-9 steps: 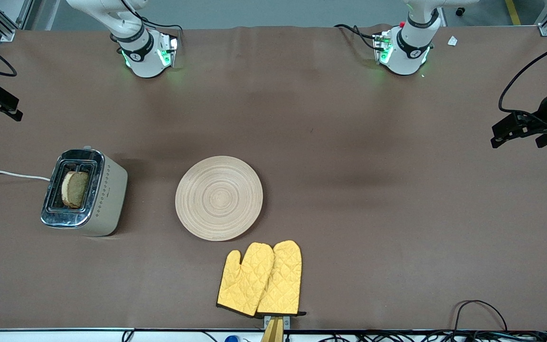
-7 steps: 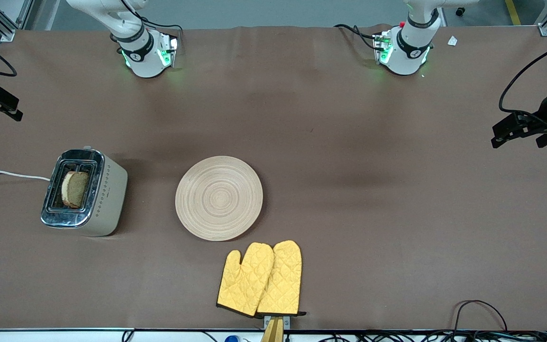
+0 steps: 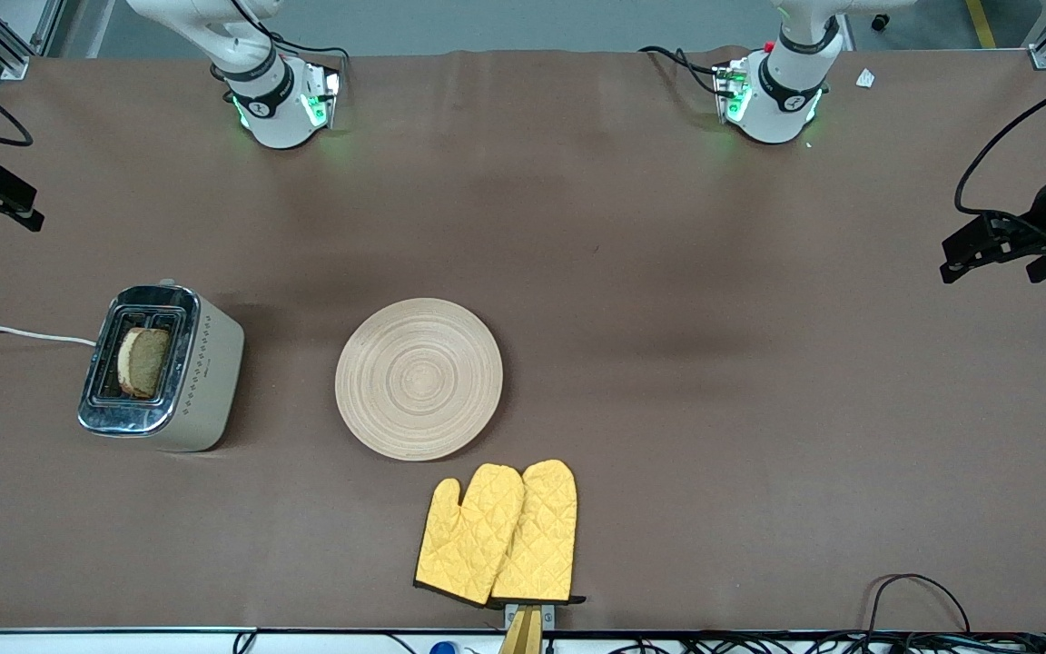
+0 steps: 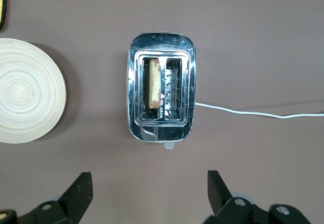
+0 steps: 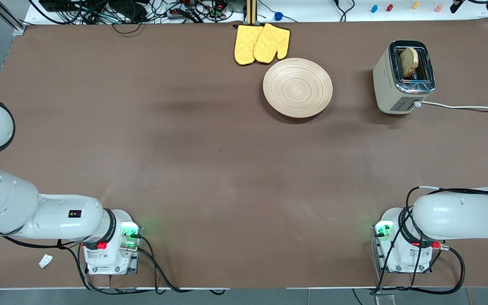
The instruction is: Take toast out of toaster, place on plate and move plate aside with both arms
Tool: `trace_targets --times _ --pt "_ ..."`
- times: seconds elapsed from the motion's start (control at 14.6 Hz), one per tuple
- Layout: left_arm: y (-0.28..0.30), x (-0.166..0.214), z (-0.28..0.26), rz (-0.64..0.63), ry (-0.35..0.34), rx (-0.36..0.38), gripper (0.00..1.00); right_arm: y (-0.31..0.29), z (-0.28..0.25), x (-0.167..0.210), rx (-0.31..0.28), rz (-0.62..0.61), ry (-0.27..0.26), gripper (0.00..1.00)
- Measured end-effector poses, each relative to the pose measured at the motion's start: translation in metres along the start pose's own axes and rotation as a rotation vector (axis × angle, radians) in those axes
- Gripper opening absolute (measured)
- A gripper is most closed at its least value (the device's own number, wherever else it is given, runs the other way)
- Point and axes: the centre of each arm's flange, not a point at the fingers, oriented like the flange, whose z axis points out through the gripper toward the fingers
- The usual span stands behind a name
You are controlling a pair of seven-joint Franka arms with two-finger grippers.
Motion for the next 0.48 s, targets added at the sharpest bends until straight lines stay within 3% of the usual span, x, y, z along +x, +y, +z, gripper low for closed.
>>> trace_targets --times 0.27,0.48 --pt "0.001 0.000 0.000 0.002 0.000 0.000 1.00 0.002 0.011 0.002 0.001 0.003 -0.022 1.00" --pt "0.001 0.000 0.000 0.002 0.000 0.000 1.00 0.002 0.056 0.018 0.000 0.002 -0.042 1.00"
